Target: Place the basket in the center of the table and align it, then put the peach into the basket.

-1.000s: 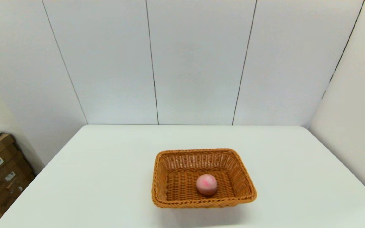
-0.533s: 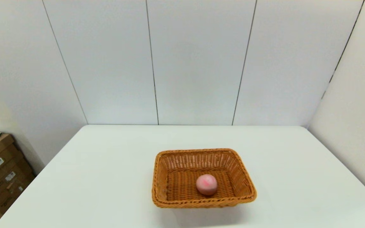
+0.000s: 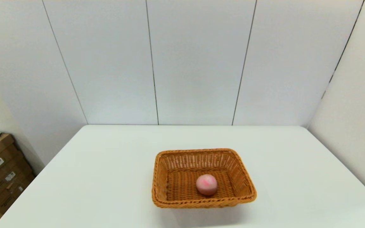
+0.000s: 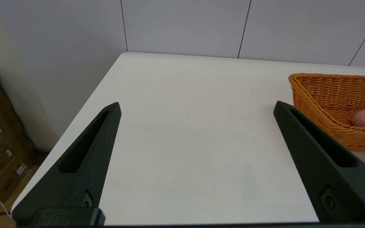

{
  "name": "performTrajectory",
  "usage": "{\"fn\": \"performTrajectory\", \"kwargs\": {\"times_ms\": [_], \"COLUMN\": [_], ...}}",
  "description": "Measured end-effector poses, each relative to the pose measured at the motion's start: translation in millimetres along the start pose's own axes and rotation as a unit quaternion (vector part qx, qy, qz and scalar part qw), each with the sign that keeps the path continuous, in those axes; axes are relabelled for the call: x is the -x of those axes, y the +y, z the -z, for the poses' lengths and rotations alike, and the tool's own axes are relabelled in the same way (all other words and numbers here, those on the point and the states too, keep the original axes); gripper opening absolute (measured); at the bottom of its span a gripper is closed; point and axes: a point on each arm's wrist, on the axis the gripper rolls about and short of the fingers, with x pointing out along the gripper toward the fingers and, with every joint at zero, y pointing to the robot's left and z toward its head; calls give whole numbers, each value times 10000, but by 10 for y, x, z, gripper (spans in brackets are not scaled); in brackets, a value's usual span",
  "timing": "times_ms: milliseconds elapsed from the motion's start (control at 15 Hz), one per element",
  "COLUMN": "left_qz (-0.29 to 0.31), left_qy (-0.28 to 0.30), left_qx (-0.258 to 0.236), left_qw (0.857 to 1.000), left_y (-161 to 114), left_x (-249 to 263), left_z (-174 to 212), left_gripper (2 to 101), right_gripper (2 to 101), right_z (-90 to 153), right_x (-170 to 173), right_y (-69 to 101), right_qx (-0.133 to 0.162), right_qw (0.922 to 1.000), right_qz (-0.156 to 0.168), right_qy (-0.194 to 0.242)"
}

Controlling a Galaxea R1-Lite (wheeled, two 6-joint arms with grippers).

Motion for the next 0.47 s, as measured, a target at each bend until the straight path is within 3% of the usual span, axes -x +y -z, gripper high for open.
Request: {"fn": "performTrajectory", "kwargs": {"times_ms": [467], "left_qz": [-2], "left_qy": [0], "left_qx": [-2], "left_qw": [10000], "left_y": [0], "left_x": [0], "left_z": [-1], "left_gripper": [978], "right_gripper": [971], "right_z": [5], "right_x": [-1], "right_y": [0], "right_qx": [2], "right_qw": [10000], "right_qz": [-2], "right_qy": [4]}}
